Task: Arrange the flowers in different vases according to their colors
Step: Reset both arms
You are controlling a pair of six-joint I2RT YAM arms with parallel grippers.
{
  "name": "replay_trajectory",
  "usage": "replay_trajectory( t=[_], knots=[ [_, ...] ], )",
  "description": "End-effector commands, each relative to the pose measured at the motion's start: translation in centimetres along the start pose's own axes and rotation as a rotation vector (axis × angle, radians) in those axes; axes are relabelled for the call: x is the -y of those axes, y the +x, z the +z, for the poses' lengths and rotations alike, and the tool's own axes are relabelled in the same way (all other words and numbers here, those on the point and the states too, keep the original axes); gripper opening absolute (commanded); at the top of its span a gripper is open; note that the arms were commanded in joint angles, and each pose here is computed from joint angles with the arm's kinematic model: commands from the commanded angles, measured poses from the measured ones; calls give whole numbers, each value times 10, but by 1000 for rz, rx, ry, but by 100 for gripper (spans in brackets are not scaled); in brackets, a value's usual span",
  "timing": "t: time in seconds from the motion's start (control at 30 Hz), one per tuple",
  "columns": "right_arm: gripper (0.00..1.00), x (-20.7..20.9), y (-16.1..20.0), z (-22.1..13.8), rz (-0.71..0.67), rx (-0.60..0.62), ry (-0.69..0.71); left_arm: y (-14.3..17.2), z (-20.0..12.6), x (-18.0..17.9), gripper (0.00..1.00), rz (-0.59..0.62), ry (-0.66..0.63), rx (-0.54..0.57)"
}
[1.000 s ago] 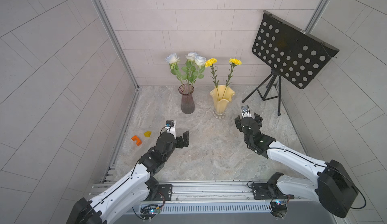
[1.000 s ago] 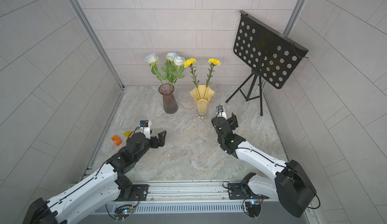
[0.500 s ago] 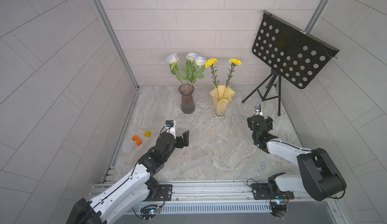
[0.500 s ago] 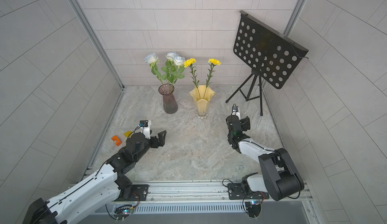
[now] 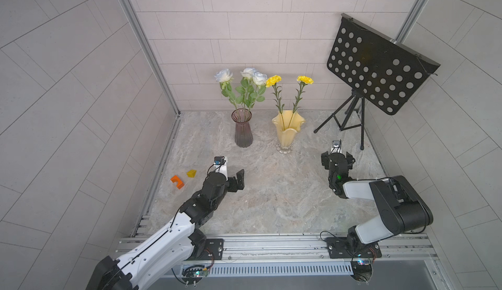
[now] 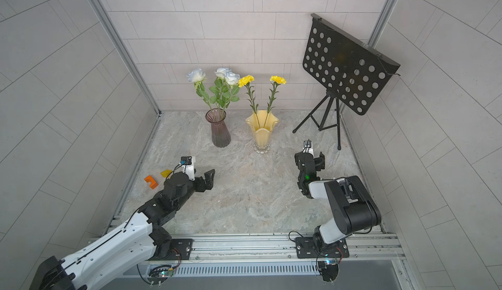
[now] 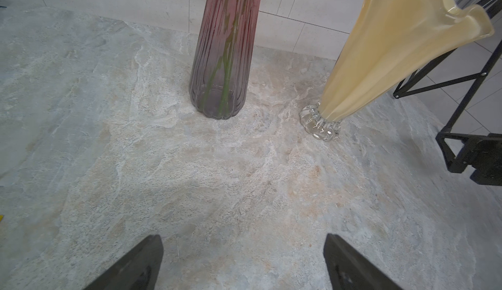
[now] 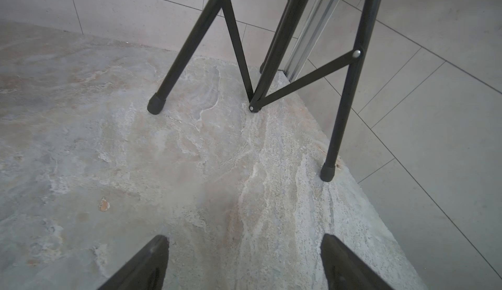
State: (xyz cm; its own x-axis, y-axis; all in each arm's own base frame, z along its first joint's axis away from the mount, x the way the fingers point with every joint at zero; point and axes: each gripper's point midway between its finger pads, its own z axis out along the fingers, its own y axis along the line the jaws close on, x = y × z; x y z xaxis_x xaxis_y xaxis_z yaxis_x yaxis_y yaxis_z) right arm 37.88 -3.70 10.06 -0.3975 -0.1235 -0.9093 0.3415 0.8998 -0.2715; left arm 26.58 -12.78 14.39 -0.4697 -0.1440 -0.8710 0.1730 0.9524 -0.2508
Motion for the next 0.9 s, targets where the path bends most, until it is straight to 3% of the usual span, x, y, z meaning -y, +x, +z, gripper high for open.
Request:
replay_trajectory(
  t=[0.0, 0.33, 0.37, 0.4, 0.6, 0.7, 0.87],
  knots=[
    [92, 3, -10, 1, 56, 49, -9, -4, 0, -9, 100, 23, -48, 34],
    [91, 13, -3, 8, 132, 31, -19, -26, -2, -19, 100, -12, -130, 104],
    [92, 15, 3, 9, 142, 22, -9, -28, -1, -22, 100, -19, -153, 119],
    [100, 16, 2, 9, 150, 62, -2, -32, 1, -23, 100, -16, -170, 132],
    [100, 14, 3, 8, 132, 66, 6, -78, 7, -16, 100, 185, -257, 178],
    [100, 14, 4, 7, 137, 43, 1, -97, 8, -26, 100, 207, -360, 221],
    [100, 12, 4, 7, 131, 55, -8, -99, 16, -57, 100, 243, -445, 236]
  ],
)
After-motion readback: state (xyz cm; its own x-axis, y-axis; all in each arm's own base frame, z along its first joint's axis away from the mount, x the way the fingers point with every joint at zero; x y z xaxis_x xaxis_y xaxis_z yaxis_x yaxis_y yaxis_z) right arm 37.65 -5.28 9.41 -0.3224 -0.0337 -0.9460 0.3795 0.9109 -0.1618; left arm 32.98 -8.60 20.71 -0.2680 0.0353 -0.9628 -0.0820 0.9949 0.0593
